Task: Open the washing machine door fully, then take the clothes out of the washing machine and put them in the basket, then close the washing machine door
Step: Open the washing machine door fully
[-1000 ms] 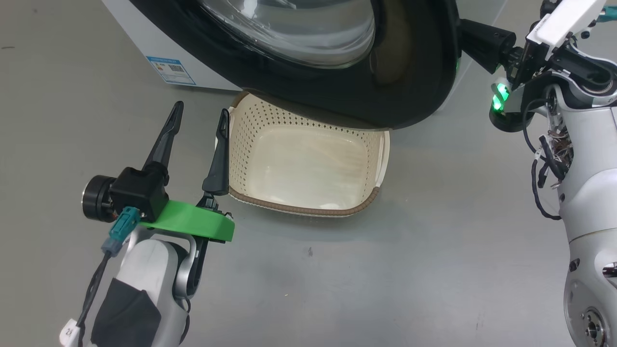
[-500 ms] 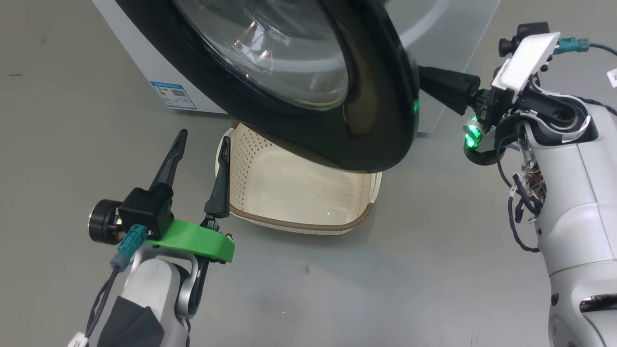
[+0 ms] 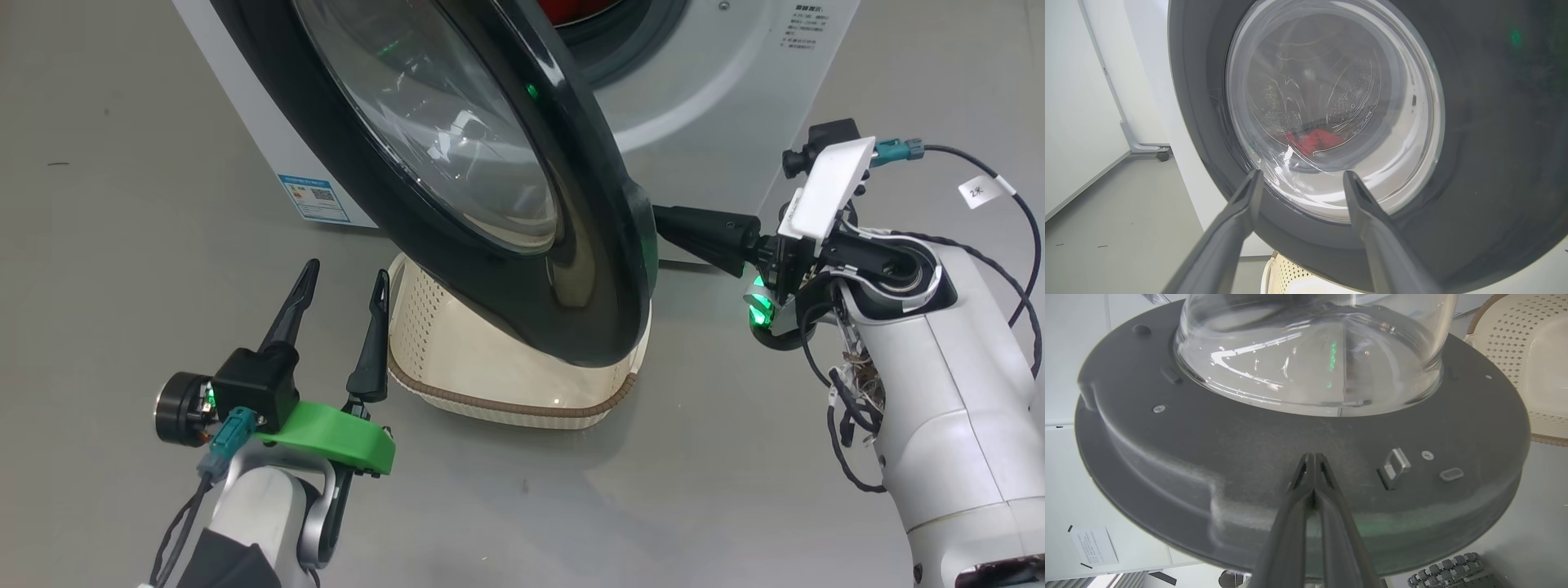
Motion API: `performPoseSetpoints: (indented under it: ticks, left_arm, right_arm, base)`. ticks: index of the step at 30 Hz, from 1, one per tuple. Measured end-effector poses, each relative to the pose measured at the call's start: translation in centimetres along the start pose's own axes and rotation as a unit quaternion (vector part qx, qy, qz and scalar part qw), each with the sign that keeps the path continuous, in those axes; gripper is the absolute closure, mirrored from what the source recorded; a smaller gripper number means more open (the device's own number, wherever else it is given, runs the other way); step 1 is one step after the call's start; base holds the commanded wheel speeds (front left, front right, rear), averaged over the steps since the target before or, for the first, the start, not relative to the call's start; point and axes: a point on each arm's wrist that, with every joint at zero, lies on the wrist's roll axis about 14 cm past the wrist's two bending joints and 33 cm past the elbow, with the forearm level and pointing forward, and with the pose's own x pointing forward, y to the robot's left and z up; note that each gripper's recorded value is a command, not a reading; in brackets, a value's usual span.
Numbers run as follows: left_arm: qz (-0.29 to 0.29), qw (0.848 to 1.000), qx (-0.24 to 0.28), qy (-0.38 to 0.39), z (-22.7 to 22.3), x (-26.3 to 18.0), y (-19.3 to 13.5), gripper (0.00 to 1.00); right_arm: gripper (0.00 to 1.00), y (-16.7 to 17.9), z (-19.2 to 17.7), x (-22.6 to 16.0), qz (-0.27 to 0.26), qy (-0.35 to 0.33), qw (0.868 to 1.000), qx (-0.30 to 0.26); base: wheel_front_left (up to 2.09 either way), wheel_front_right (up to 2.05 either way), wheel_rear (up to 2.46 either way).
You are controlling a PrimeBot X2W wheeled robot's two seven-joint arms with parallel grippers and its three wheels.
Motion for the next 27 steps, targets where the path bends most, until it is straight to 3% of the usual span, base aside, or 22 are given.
performPoseSetpoints:
  ticks: [27]
  left_arm:
    - [0.089, 0.996, -0.008, -0.024, 2.3, -5.3, 5.0, 0.0]
  right_arm:
    - [1.0, 2.5, -11.7, 5.7, 0.052, 0.17, 0.984, 0.001]
  base:
    - [0.0, 0.0, 0.0]
